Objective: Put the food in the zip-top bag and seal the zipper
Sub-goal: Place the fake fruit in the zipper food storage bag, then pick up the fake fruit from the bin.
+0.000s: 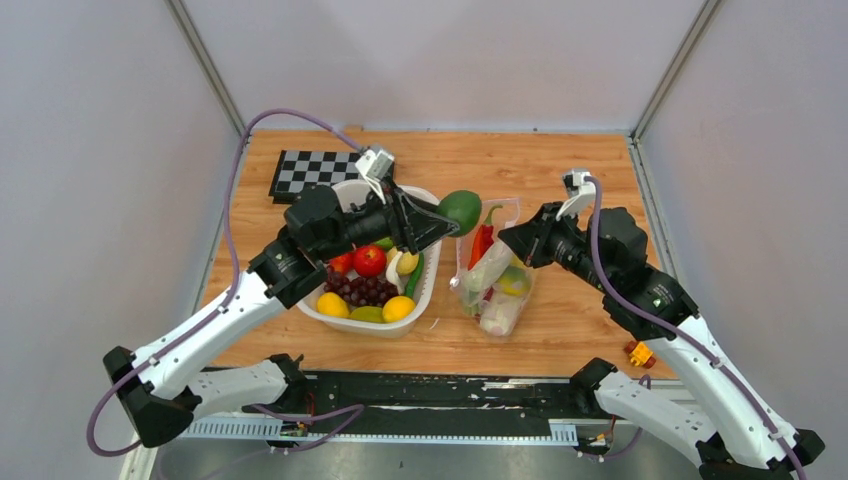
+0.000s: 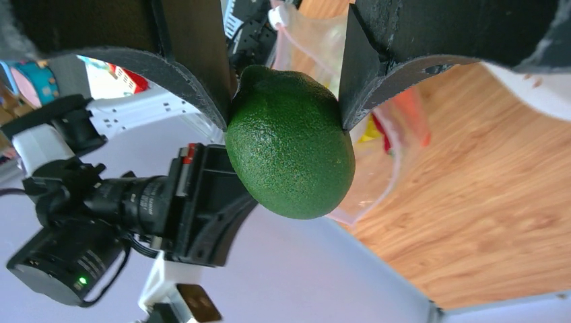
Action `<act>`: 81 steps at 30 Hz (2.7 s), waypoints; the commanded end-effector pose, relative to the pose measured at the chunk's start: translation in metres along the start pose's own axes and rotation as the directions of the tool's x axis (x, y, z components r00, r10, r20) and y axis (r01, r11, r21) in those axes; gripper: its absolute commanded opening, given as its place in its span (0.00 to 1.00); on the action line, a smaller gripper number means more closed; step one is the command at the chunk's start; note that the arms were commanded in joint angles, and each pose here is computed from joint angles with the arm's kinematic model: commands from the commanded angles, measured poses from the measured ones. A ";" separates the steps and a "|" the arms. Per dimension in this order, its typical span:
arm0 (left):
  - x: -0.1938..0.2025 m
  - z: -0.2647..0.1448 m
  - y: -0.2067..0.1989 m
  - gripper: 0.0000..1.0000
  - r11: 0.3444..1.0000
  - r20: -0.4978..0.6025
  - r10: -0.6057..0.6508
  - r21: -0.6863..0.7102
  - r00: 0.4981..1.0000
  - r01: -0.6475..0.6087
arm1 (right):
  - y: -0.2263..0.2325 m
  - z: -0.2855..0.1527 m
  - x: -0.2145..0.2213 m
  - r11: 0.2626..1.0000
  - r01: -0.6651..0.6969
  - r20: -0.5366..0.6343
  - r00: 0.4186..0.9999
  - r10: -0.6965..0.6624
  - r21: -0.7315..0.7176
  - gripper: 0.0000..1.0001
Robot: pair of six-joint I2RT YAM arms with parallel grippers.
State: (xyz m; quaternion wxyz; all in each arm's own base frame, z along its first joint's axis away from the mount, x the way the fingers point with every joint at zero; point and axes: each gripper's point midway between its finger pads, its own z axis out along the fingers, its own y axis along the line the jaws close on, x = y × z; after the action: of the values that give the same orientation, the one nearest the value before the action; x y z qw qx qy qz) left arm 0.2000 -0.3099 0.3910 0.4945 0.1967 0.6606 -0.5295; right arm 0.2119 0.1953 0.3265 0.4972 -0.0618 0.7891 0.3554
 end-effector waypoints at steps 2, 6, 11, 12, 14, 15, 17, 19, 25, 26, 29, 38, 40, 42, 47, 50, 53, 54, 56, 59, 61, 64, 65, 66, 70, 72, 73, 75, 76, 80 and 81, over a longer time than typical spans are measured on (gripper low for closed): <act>0.003 0.019 -0.029 0.42 0.994 -0.016 0.039 0.107 0.999 -0.037 | 0.017 -0.007 -0.018 0.997 -0.011 0.074 0.997 0.017 -0.076 0.00; 0.025 0.029 -0.014 0.45 0.998 -0.088 0.046 0.054 0.995 -0.042 | 0.019 -0.010 -0.020 0.997 -0.007 0.086 0.996 0.014 -0.083 0.00; 0.041 0.032 0.000 0.48 0.999 -0.130 0.054 0.001 0.990 -0.055 | 0.024 -0.017 -0.026 0.994 0.011 0.114 0.994 0.002 -0.109 0.00; 0.043 0.032 0.002 0.49 0.998 -0.134 0.053 -0.005 0.990 -0.055 | 0.026 -0.018 -0.027 0.993 0.018 0.116 0.993 -0.004 -0.117 0.01; 0.046 0.032 0.005 0.53 0.998 -0.143 0.054 -0.016 0.988 -0.057 | 0.030 -0.019 -0.027 0.990 0.028 0.118 0.993 -0.011 -0.139 0.01; 0.047 0.033 0.005 0.56 0.998 -0.147 0.054 -0.017 0.988 -0.057 | 0.032 -0.019 -0.027 0.988 0.032 0.117 0.993 -0.015 -0.149 0.01; 0.048 0.035 0.007 0.58 0.998 -0.154 0.055 -0.019 0.987 -0.059 | 0.034 -0.017 -0.026 0.986 0.032 0.112 0.994 -0.014 -0.162 0.01; 0.051 0.036 0.008 0.64 0.998 -0.169 0.061 -0.022 0.984 -0.066 | 0.035 -0.015 -0.025 0.985 0.031 0.106 0.994 -0.013 -0.168 0.01; 0.057 0.039 0.005 0.86 0.997 -0.212 0.078 -0.010 0.974 -0.082 | 0.034 -0.012 -0.023 0.985 0.032 0.100 0.995 -0.015 -0.170 0.01; 0.056 0.038 0.004 0.88 0.996 -0.209 0.083 -0.007 0.974 -0.086 | 0.034 -0.012 -0.023 0.985 0.032 0.099 0.995 -0.015 -0.169 0.01; 0.050 0.034 0.002 0.90 0.995 -0.193 0.095 -0.010 0.976 -0.099 | 0.033 -0.012 -0.022 0.986 0.034 0.098 0.995 -0.018 -0.165 0.01; 0.017 0.000 0.017 0.90 0.971 -0.084 0.152 -0.173 0.985 -0.165 | 0.016 -0.037 -0.043 0.997 0.019 0.244 0.970 0.000 -0.075 0.00; 0.010 -0.014 0.034 0.94 0.947 -0.042 0.156 -0.278 0.987 -0.161 | 0.005 -0.042 -0.048 1.000 0.007 0.273 0.962 -0.004 -0.011 0.00; 0.008 -0.027 0.052 0.98 0.912 -0.029 0.155 -0.379 0.987 -0.154 | -0.005 -0.040 -0.044 0.999 -0.005 0.236 0.972 -0.007 0.050 0.00; 0.036 -0.046 0.105 1.00 0.811 -0.138 0.094 -0.564 0.986 -0.157 | -0.005 -0.028 -0.028 0.999 -0.032 0.169 0.985 0.025 0.038 0.00; 0.058 -0.056 0.137 1.00 0.769 -0.180 0.037 -0.624 0.983 -0.143 | -0.003 -0.026 -0.026 0.999 -0.042 0.168 0.985 0.037 0.022 0.00; 0.073 -0.056 0.158 1.00 0.769 -0.206 -0.010 -0.627 0.978 -0.125 | -0.002 -0.025 -0.026 0.999 -0.037 0.157 0.987 0.033 0.022 0.00; 0.078 -0.056 0.166 1.00 0.769 -0.220 -0.018 -0.627 0.975 -0.127 | -0.002 -0.024 -0.026 0.999 -0.036 0.154 0.988 0.032 0.022 0.00; 0.088 -0.052 0.179 1.00 0.774 -0.268 -0.037 -0.617 0.963 -0.142 | -0.002 -0.023 -0.025 0.999 -0.035 0.149 0.988 0.032 0.019 0.00; 0.108 -0.047 0.208 1.00 0.753 -0.370 -0.065 -0.628 0.927 -0.198 | 0.000 -0.022 -0.024 0.999 -0.039 0.142 0.989 0.037 0.011 0.00; 0.121 -0.044 0.222 1.00 0.744 -0.437 -0.088 -0.626 0.895 -0.233 | 0.000 -0.022 -0.023 0.999 -0.038 0.140 0.989 0.036 0.009 0.00; 0.146 -0.035 0.232 1.00 0.778 -0.540 -0.114 -0.571 0.834 -0.264 | 0.000 -0.023 -0.024 0.999 -0.037 0.142 0.989 0.035 0.012 0.00; 0.153 -0.032 0.235 1.00 0.789 -0.570 -0.118 -0.552 0.813 -0.272 | -0.001 -0.024 -0.024 0.999 -0.037 0.143 0.989 0.034 0.015 0.00; 0.161 -0.028 0.237 1.00 0.802 -0.595 -0.127 -0.533 0.794 -0.271 | -0.001 -0.024 -0.024 0.999 -0.037 0.143 0.989 0.034 0.016 0.00; 0.179 -0.027 0.255 1.00 0.788 -0.655 -0.153 -0.533 0.740 -0.308 | -0.002 -0.022 -0.022 0.999 -0.037 0.136 0.990 0.034 0.019 0.00; 0.187 -0.028 0.263 1.00 0.780 -0.679 -0.161 -0.532 0.716 -0.329 | -0.001 -0.021 -0.021 0.999 -0.037 0.131 0.991 0.034 0.014 0.00; 0.191 -0.029 0.267 1.00 0.774 -0.692 -0.171 -0.535 0.702 -0.339 | -0.001 -0.021 -0.021 0.999 -0.036 0.131 0.991 0.033 0.014 0.00; 0.199 -0.033 0.273 1.00 0.764 -0.718 -0.195 -0.539 0.668 -0.356 | -0.001 -0.020 -0.021 0.999 -0.036 0.130 0.991 0.034 0.015 0.00; 0.205 -0.035 0.277 1.00 0.760 -0.731 -0.208 -0.539 0.650 -0.363 | -0.001 -0.020 -0.021 0.999 -0.036 0.131 0.991 0.034 0.015 0.00; 0.223 -0.042 0.281 0.99 0.766 -0.760 -0.250 -0.534 0.601 -0.357 | -0.002 -0.018 -0.020 0.999 -0.036 0.127 0.991 0.034 0.014 0.00; 0.225 -0.042 0.281 0.95 0.766 -0.759 -0.253 -0.536 0.600 -0.355 | -0.002 -0.018 -0.019 0.999 -0.035 0.125 0.992 0.033 0.015 0.00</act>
State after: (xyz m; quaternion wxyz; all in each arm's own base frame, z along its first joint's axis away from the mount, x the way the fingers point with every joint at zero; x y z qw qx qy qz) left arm 0.3100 -0.2357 0.0595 0.2222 0.2362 0.9382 -0.1206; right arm 0.2077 0.1726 0.3304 0.5264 -0.0221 0.7795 0.3389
